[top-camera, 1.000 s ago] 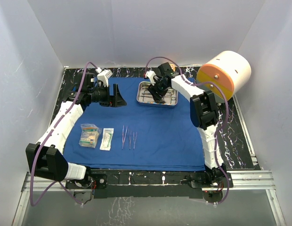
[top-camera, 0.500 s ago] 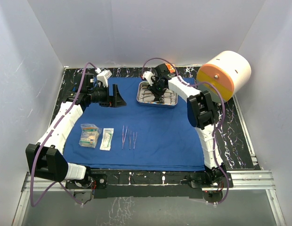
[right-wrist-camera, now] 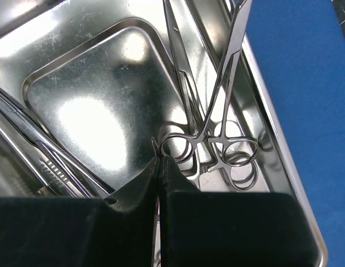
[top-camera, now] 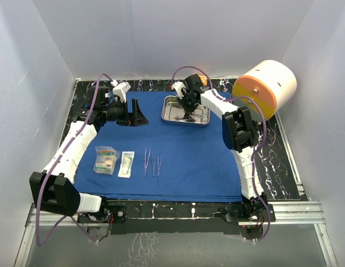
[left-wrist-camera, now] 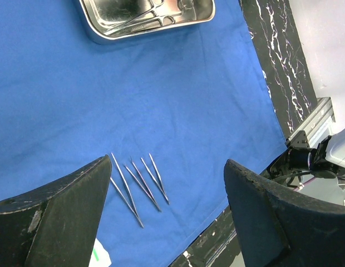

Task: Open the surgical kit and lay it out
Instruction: Pick up the medical item from the container.

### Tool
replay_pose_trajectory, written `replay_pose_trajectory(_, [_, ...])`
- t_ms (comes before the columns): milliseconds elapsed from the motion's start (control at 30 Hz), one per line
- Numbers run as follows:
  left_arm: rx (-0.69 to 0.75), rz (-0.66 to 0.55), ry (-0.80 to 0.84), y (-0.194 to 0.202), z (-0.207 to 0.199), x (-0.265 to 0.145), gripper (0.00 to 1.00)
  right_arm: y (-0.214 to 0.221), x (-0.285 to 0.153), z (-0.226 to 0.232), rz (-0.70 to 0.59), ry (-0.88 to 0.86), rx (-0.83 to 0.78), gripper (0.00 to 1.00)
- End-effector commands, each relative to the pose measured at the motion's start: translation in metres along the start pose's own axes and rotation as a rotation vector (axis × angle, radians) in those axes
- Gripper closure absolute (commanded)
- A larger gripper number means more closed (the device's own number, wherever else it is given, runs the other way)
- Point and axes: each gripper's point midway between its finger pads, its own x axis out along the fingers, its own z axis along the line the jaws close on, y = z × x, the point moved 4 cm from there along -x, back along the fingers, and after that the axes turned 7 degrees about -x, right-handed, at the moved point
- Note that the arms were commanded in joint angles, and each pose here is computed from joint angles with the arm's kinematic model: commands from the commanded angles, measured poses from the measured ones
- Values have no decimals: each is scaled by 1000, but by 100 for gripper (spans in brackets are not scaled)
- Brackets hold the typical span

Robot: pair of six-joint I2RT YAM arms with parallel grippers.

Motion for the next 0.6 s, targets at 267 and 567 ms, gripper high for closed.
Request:
replay_pose_trajectory(267, [4, -17, 34, 0, -8, -8, 19, -48, -53, -16, -179, 46, 47, 100])
replay_pose_trajectory(567, [1, -18, 38, 0, -9, -9, 19, -59, -61, -30, -242, 113, 67, 88])
